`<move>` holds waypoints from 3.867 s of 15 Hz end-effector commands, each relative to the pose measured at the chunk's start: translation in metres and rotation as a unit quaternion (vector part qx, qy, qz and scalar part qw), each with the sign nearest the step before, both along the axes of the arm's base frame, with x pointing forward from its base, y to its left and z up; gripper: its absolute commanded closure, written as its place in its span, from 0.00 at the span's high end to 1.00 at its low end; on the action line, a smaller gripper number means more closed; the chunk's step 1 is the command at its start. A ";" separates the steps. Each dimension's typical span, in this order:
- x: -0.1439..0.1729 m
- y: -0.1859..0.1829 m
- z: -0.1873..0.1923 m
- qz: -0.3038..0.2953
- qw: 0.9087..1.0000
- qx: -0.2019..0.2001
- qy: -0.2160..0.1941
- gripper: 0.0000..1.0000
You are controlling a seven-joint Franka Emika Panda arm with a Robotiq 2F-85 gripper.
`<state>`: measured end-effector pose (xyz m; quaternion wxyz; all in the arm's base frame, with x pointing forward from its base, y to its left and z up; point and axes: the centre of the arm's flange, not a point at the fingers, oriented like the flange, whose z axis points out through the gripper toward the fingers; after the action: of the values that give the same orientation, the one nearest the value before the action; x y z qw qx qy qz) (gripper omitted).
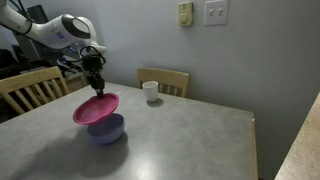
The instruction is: Place the pink plate on top of the blue bowl
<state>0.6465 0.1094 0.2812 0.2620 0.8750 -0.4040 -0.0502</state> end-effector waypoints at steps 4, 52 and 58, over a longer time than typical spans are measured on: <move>0.005 -0.010 -0.011 0.014 1.000 0.013 0.004 0.03; 0.022 -0.013 -0.078 0.015 0.999 0.016 0.043 0.44; 0.016 -0.006 -0.066 0.013 0.999 0.015 0.035 0.87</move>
<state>0.6653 0.1026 0.2035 0.2761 0.8804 -0.3770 -0.0803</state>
